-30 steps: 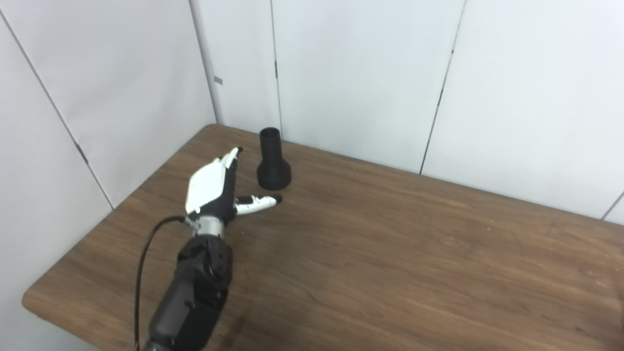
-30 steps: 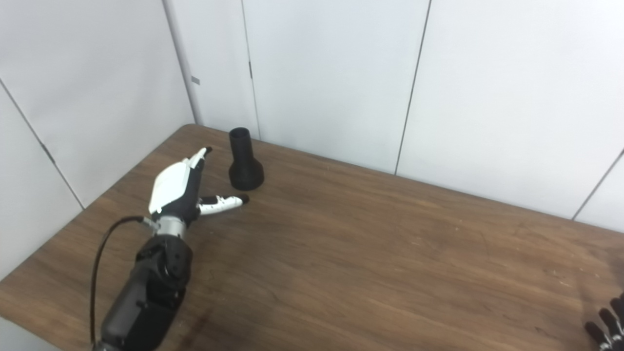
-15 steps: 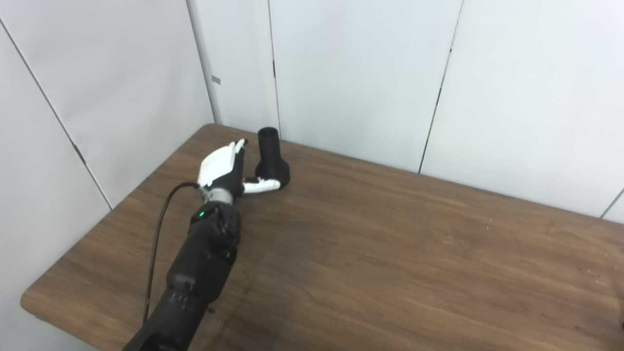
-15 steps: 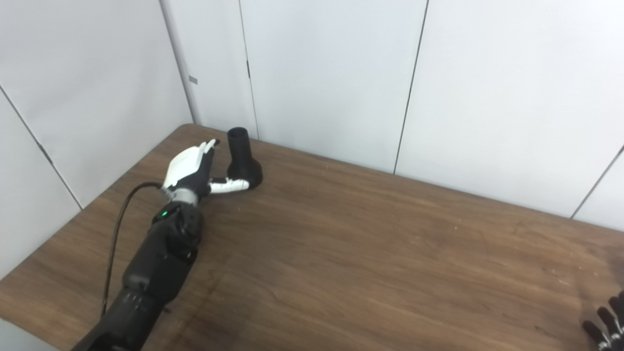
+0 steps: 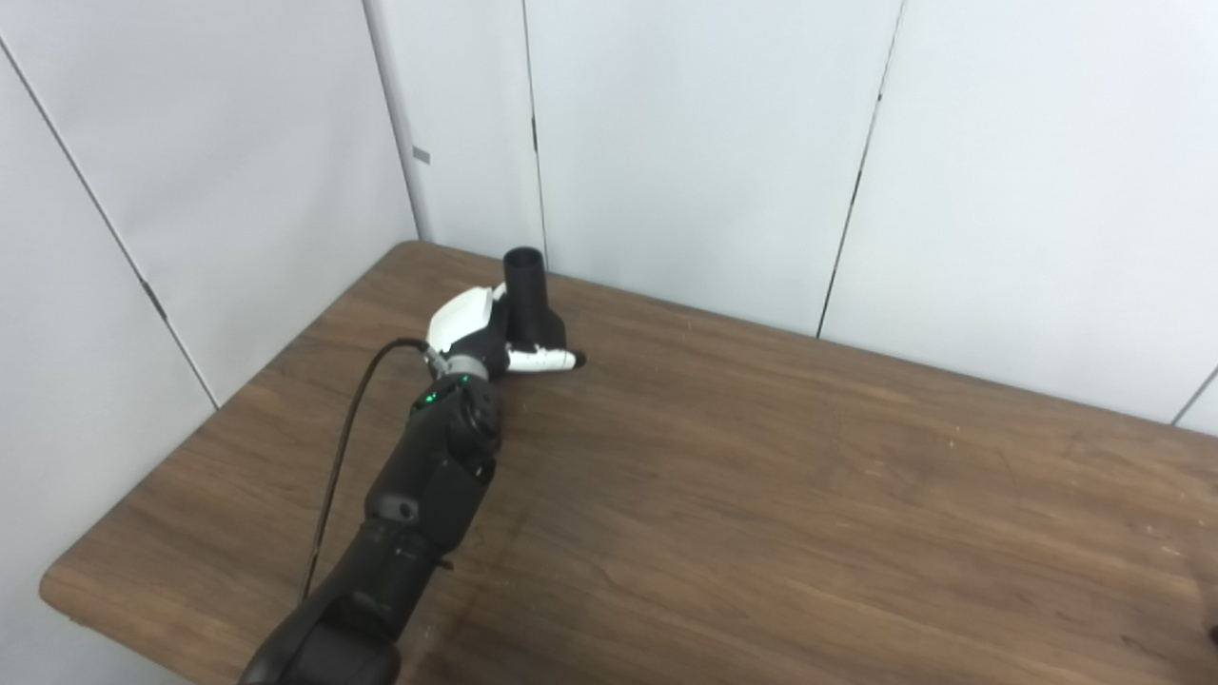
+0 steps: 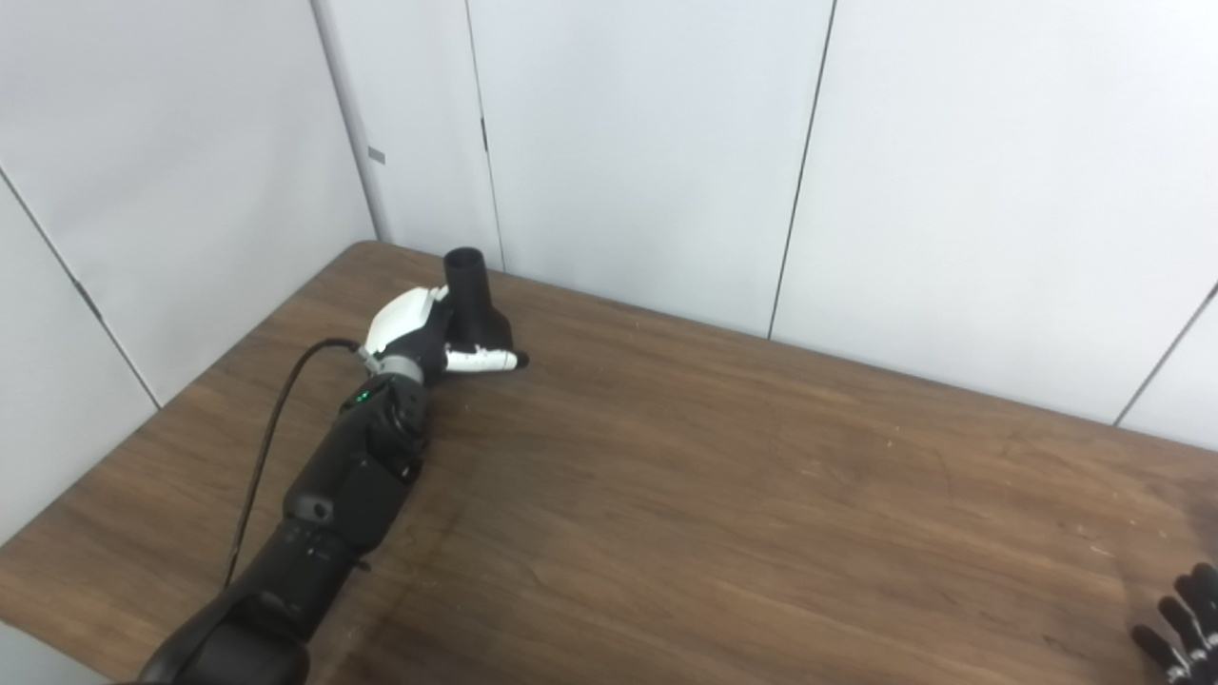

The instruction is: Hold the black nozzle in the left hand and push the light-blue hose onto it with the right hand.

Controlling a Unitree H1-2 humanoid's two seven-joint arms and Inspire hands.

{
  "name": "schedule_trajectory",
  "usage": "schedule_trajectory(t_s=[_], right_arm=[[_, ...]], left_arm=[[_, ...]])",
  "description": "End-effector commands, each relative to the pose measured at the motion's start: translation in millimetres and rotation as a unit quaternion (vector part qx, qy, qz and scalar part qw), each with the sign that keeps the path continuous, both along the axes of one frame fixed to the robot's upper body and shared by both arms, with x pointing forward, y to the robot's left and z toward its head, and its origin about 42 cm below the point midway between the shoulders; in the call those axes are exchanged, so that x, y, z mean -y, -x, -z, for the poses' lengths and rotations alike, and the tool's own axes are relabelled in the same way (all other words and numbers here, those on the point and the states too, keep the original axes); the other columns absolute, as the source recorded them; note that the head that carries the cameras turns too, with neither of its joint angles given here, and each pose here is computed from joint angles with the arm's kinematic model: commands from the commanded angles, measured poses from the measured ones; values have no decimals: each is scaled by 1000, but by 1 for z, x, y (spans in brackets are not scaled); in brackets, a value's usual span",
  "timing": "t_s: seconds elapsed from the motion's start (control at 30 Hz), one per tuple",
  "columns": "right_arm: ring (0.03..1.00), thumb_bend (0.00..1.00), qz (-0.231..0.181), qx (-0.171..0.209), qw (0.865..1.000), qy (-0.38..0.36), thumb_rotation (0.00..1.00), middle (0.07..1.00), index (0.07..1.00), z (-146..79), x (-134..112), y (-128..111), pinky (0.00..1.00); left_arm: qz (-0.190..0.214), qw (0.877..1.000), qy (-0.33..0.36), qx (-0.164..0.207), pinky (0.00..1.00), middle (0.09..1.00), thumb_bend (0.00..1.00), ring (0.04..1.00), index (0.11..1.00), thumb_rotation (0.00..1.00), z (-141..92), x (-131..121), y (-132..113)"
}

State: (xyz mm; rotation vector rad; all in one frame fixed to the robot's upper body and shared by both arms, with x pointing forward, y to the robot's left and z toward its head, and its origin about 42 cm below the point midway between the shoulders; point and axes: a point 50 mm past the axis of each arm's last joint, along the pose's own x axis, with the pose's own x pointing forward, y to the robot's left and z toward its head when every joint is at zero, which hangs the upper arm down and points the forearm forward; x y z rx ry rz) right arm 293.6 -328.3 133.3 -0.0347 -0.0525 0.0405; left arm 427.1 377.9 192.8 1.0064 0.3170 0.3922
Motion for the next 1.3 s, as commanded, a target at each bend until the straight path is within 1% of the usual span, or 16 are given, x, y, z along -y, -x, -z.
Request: schedule_trajectory(t_s=[0.0, 0.13, 0.37, 0.6, 0.7, 0.73, 0.77, 0.83, 0.87, 0.9, 0.93, 0.97, 1.0, 1.03, 1.13, 1.27], right_arm=[[959, 543, -14, 2, 1000, 14, 1000, 951, 960, -3, -4, -1, 864], [952, 527, -16, 2, 1000, 21, 1000, 942, 956, -2, -3, 0, 855], [948, 530, -15, 3, 1000, 22, 1000, 940, 952, -1, -2, 0, 850], [939, 547, -18, 10, 1000, 21, 1000, 927, 945, -2, -2, -1, 853], [928, 556, -17, 12, 1000, 20, 1000, 918, 943, -1, -1, -2, 852], [928, 556, -17, 12, 1000, 20, 1000, 917, 942, -1, -2, -2, 852], [924, 559, -18, 13, 1000, 20, 1000, 913, 941, -1, -2, -2, 850], [917, 568, -18, 14, 1000, 20, 1000, 907, 936, -2, -2, -2, 842], [916, 569, -18, 14, 1000, 20, 1000, 906, 935, -2, -2, -2, 841], [915, 570, -18, 15, 1000, 20, 1000, 906, 934, -2, -3, -1, 840], [913, 577, -18, 15, 1000, 20, 1000, 901, 933, -3, -3, -1, 836], [912, 582, -18, 16, 1000, 20, 1000, 898, 932, -4, -2, 0, 834], [912, 585, -18, 16, 1000, 19, 1000, 897, 931, -4, -2, 0, 832], [911, 589, -18, 16, 1000, 19, 1000, 895, 930, -5, -2, 0, 830], [911, 597, -17, 14, 1000, 17, 1000, 893, 928, -6, 0, 1, 828], [916, 614, -16, 12, 1000, 16, 1000, 892, 927, -6, 2, 0, 835]], left_arm=[[-2, 999, -9, 42, 1000, 982, 1000, 1000, 902, 500, -26, 3, -13], [0, 999, -16, 38, 1000, 983, 1000, 1000, 897, 500, -24, 4, -16], [-4, 999, -38, 27, 1000, 970, 1000, 1000, 879, 471, -24, -2, -23], [-11, 997, -67, 25, 1000, 898, 987, 1000, 821, 379, -26, -6, -24], [-15, 996, -81, 23, 1000, 859, 962, 1000, 762, 314, -26, -7, -24], [-18, 996, -86, 23, 1000, 856, 959, 1000, 756, 308, -27, -7, -25], [-22, 996, -88, 28, 1000, 829, 945, 983, 724, 271, -27, -8, -24], [-30, 995, -85, 37, 1000, 718, 901, 911, 627, 133, -28, -9, -24], [-32, 995, -84, 40, 1000, 700, 894, 898, 611, 109, -28, -9, -24], [-34, 995, -78, 50, 1000, 690, 890, 892, 603, 97, -27, -8, -23], [-35, 995, -75, 58, 1000, 650, 674, 851, 536, 73, -25, -6, -22], [-34, 995, -72, 65, 1000, 645, 601, 837, 512, 64, -24, -5, -22], [-33, 995, -70, 69, 1000, 634, 564, 812, 499, 59, -22, -5, -21], [-31, 995, -70, 70, 1000, 619, 540, 789, 489, 55, -21, -4, -21], [-22, 994, -78, 72, 1000, 570, 525, 763, 481, 51, -18, -3, -22], [-6, 994, -83, 69, 1000, 573, 523, 772, 481, 49, -13, -2, -23]])
